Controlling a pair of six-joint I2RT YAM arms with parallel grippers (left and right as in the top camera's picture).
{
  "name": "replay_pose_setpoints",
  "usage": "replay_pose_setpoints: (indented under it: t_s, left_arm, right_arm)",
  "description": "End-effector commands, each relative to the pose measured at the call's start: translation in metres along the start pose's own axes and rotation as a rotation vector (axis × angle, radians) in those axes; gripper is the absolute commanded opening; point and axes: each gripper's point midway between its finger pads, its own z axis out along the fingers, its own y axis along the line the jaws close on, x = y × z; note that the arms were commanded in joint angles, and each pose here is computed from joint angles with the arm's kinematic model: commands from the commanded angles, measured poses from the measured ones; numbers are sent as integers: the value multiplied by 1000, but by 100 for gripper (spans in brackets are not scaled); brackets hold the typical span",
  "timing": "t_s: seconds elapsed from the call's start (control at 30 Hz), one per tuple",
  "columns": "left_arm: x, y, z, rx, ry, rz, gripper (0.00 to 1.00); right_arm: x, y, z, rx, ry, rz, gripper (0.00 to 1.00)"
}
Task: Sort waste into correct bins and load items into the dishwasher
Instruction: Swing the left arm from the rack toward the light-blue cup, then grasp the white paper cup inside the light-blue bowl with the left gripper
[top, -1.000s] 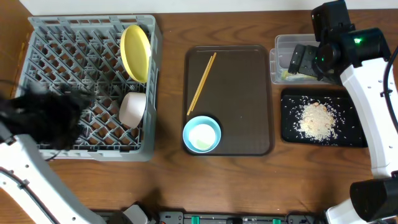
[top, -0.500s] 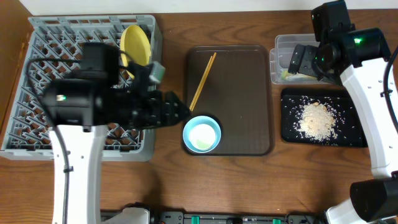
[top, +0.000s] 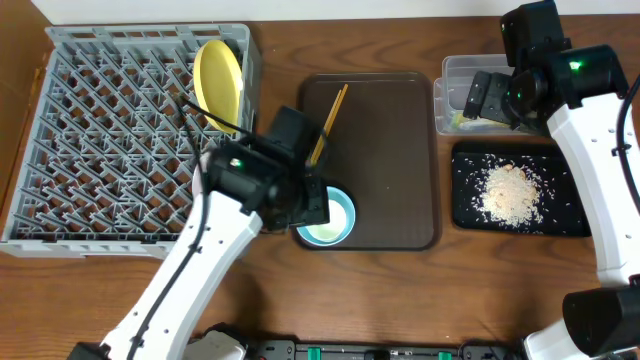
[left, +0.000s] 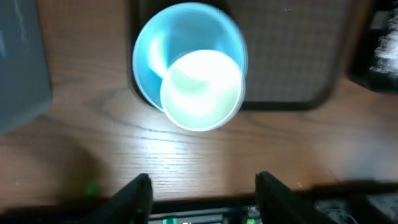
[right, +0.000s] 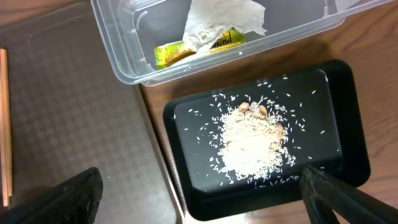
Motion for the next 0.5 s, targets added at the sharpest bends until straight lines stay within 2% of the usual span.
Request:
replay_pose_setpoints:
  t_s: [0.0, 0.13, 0.47]
  left_arm:
    - [-3, 35, 24, -201, -15, -93, 50]
    - [-9, 47, 34, -284, -22, -103, 50]
    - [-14, 39, 77, -299, 83, -108, 50]
  right_arm:
    - [-2, -2, -4, 3, -15, 10, 99]
    - [-2, -2, -4, 3, -15, 10, 99]
    - [-2, -2, -4, 3, -15, 10, 99]
